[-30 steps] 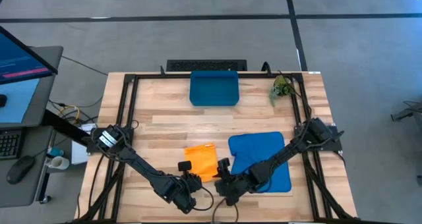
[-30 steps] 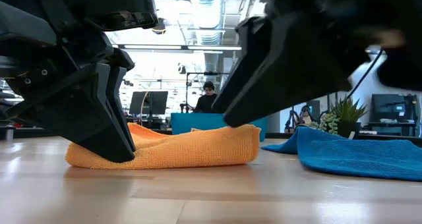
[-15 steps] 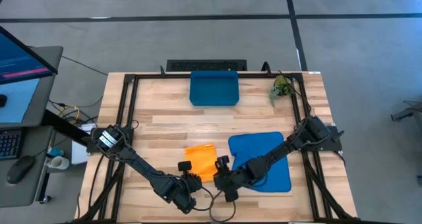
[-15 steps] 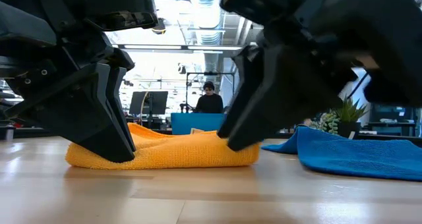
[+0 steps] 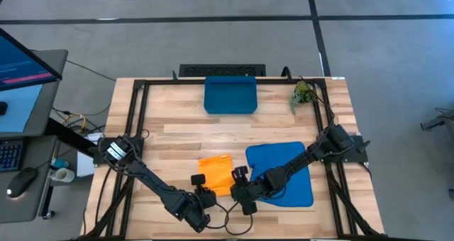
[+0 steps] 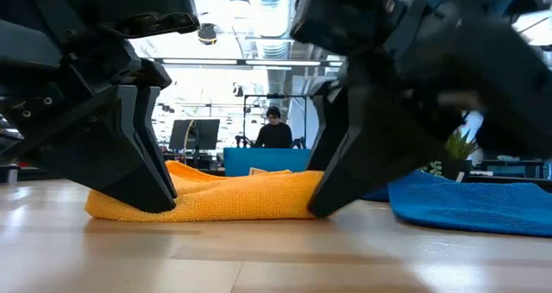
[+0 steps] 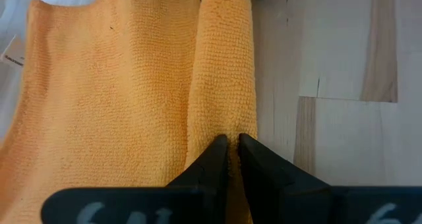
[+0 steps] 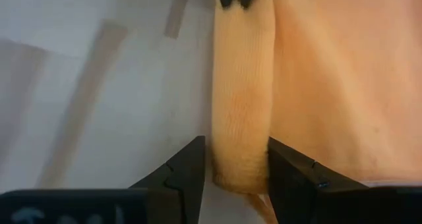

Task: Roll microfiber towels into tight, uniform cylinder then place into a basket
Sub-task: Roll the yellow microfiber cloth

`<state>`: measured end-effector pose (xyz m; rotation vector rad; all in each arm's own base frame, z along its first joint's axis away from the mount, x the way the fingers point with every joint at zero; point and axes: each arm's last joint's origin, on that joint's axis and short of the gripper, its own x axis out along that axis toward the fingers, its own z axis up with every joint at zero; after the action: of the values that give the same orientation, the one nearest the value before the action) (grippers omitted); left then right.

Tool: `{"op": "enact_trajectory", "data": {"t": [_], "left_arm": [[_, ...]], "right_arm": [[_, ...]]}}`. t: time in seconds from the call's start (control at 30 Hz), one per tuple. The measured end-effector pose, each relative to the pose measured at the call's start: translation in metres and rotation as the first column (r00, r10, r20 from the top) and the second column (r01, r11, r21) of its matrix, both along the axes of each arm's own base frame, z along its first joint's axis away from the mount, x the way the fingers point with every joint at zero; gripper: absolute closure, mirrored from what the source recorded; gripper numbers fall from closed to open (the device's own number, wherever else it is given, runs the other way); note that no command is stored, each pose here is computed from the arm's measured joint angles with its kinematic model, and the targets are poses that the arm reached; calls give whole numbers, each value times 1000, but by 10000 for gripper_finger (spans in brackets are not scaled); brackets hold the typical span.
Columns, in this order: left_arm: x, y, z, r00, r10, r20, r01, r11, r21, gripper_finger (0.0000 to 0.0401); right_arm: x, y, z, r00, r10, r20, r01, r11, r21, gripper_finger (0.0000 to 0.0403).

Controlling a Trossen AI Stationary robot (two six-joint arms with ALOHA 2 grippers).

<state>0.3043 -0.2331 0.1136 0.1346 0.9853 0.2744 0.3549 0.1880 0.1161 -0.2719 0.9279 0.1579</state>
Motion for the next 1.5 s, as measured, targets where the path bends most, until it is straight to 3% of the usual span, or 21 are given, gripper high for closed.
{"op": "enact_trajectory", "data": {"t": [0.13,0.37,0.47,0.63,0.9,1.07,1.23,1.33,1.5], "left_arm": [[-1,-1,0,1000,-4,0,4,1000,4,370],[-2,-2,0,1000,-6,-5,6,1000,3,370],[-2,-2,0,1000,-6,-5,6,1000,3,370],[-1,-2,0,1000,-6,-4,6,1000,1,370],[-1,-2,0,1000,-6,-5,6,1000,1,370],[-1,-2,0,1000,-6,-5,6,1000,1,370],[-1,-2,0,1000,-7,-6,7,1000,0,370],[-1,-2,0,1000,-7,-6,7,1000,0,370],[-2,-2,0,1000,-7,-8,7,1000,1,370]], "right_arm": [[-1,-1,2,1000,4,-12,-4,1000,-22,237],[-8,-3,25,983,-79,-168,68,995,-71,239],[-2,2,34,989,-83,-120,79,996,-35,238],[4,17,36,1000,26,-12,-26,999,-20,236],[5,18,30,999,50,-16,-51,998,-41,238],[13,24,25,994,96,50,-94,995,-40,237],[17,20,-1,997,78,-1,-78,994,-77,239],[18,15,-2,1000,27,-12,-28,996,-85,239],[15,14,4,999,38,-18,-39,996,-81,239]]}}
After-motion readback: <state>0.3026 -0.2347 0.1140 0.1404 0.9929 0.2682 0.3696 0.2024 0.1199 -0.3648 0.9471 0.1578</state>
